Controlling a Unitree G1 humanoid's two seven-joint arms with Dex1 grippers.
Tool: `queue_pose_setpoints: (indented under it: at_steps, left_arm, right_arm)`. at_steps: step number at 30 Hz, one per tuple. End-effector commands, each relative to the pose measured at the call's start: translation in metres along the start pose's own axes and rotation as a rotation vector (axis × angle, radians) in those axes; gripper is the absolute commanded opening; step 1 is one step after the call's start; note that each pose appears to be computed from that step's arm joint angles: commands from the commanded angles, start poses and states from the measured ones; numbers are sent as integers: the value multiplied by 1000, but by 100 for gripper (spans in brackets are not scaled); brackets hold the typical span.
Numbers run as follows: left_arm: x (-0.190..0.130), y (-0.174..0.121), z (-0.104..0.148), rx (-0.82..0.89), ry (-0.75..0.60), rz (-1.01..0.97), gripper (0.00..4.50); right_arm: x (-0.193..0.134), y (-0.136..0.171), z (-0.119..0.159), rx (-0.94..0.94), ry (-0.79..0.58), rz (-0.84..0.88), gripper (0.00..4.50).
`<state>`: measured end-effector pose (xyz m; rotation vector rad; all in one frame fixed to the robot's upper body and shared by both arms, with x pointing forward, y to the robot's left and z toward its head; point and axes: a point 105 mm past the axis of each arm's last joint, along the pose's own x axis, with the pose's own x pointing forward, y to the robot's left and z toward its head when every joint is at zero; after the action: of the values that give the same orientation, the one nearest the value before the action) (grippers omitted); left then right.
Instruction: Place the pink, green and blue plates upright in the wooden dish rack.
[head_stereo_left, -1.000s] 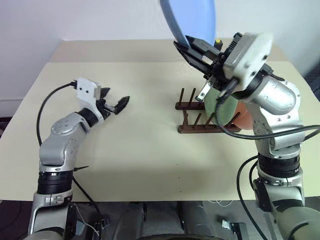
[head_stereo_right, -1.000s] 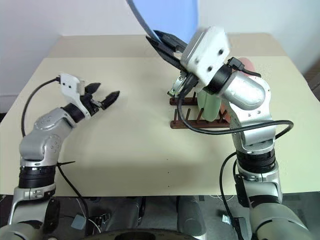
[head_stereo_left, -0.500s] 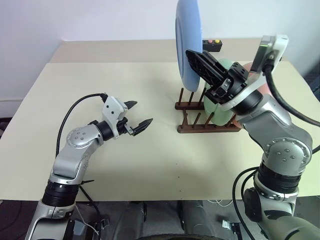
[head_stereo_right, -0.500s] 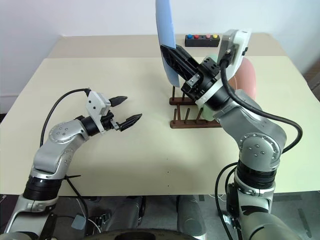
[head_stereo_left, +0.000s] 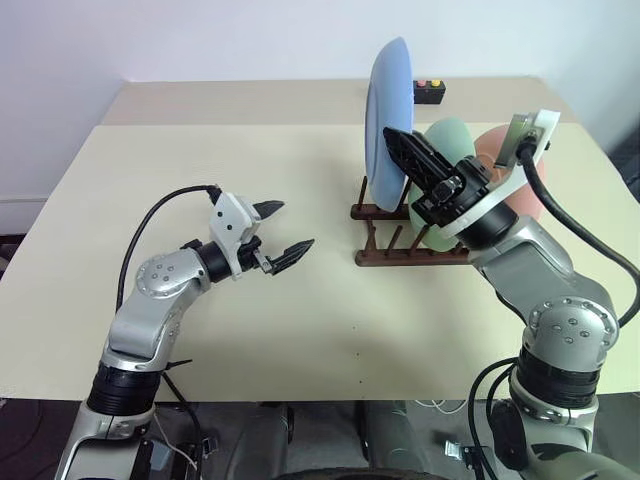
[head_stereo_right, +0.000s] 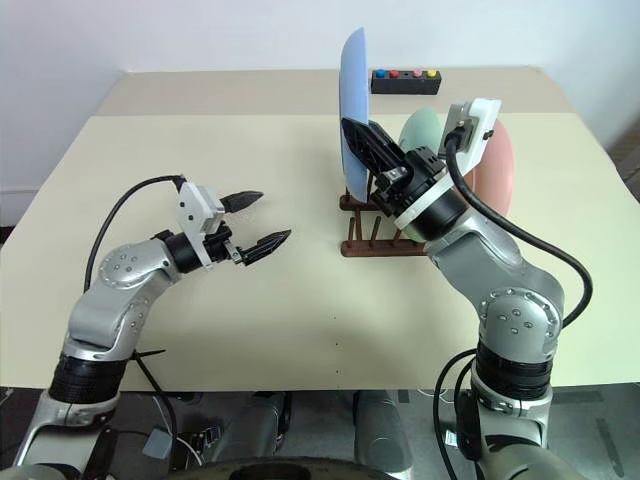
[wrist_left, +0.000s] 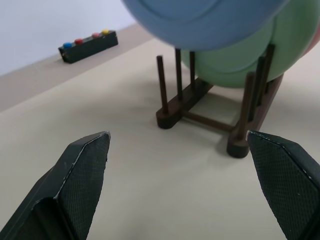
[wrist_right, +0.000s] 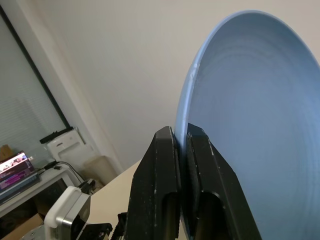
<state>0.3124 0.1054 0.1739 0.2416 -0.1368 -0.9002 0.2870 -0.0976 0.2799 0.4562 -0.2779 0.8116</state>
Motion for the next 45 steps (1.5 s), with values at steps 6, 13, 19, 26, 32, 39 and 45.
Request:
queue_pose_setpoints:
  at_steps: [6, 13, 19, 26, 32, 39, 45]
  left_arm:
    - [1, -14, 17, 34, -64, -68, 447]
    - [1, -15, 17, 42, -55, -77, 447]
    - [1, -15, 16, 41, -53, -83, 447]
    - [1, -16, 16, 44, -49, -84, 447]
    - [1, -16, 15, 45, -44, -83, 447]
    - [1, -15, 15, 51, -41, -81, 447]
    - [2, -16, 14, 53, -39, -80, 450]
  right_arm:
    - [-4, -1, 1, 32, -23, -3, 0]
    - [-8, -6, -5, 45, -6, -25, 0]
    - [-11, -9, -13, 66, 29, -33, 0]
    - [-14, -10, -18, 94, 59, -29, 0]
    - [-16, -14, -22, 112, 76, -45, 0]
    - [-19, -18, -29, 115, 104, -62, 0]
    - [-22, -18, -30, 108, 110, -62, 240]
